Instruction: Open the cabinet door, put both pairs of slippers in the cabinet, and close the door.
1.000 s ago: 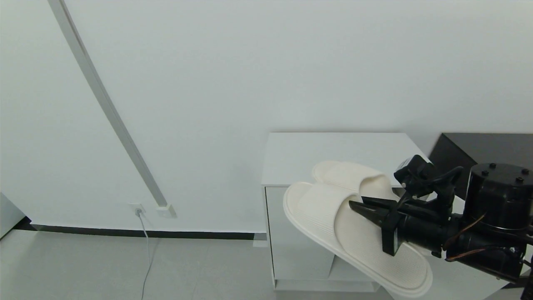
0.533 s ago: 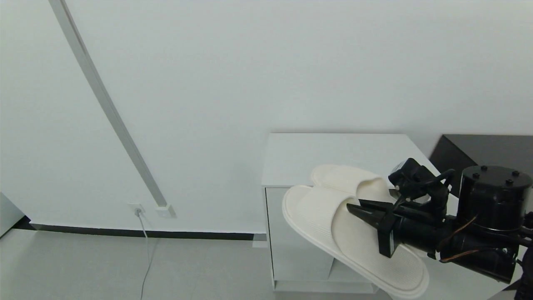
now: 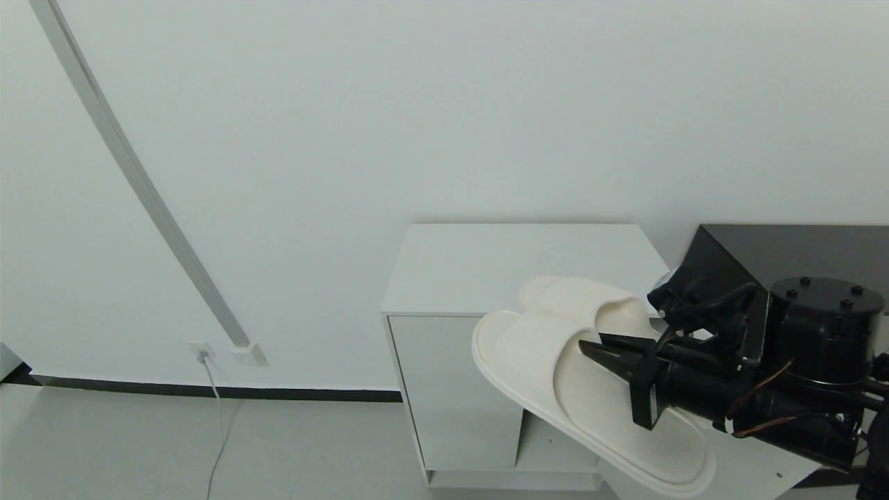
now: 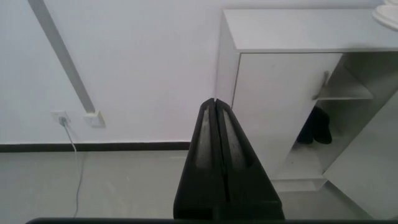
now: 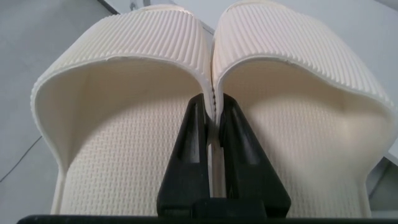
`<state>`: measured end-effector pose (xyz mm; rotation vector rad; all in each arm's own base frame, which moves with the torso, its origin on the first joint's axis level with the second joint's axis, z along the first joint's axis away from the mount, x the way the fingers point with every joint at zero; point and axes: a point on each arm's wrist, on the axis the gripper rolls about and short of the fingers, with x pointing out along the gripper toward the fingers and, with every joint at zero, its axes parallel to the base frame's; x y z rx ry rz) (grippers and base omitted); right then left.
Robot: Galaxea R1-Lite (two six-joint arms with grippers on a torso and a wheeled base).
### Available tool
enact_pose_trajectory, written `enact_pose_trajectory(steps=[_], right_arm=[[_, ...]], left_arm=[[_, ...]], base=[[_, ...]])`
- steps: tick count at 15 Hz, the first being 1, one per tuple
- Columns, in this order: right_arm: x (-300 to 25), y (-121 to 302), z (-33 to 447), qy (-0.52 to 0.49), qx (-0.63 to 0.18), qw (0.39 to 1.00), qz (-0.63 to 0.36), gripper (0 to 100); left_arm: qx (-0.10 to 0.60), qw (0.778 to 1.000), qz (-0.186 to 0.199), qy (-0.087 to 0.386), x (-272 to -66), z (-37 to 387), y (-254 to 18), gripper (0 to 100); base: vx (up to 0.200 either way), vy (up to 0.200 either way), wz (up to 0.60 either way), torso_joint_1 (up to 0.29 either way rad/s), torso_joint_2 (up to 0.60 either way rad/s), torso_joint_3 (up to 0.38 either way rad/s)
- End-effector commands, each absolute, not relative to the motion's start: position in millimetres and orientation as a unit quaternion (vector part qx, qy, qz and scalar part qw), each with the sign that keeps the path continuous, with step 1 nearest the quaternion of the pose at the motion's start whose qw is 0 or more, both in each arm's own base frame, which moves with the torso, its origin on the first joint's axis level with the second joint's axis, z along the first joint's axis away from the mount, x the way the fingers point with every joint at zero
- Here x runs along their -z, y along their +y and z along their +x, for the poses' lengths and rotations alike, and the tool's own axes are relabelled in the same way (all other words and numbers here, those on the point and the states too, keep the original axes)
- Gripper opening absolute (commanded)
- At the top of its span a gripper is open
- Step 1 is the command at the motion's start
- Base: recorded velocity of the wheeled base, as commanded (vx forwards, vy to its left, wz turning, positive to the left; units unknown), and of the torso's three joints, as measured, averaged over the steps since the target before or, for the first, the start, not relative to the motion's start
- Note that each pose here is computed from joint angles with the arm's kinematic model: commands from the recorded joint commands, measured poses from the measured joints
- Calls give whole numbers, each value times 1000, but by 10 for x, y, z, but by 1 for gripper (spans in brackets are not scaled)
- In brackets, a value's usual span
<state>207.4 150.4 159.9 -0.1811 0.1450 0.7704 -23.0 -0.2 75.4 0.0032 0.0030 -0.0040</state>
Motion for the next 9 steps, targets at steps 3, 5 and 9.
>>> enact_pose_trajectory(steps=[3,5,9], right_arm=[[-1586,1504,2079,73,-375,920,-89,0],[-1586,1504,2079,73,-375,920,-89,0],[-1573,1512,2098,74,-374,920,-89,0]], left_arm=[[2,1000,2,2,-753,-229,-2,0],[2,1000,2,2,-753,-229,-2,0],[2,1000,1,2,-757,-230,-2,0]], base=[[0,-200,0,-1,4,2],[0,-200,0,0,5,7],[0,-150,0,2,2,2]])
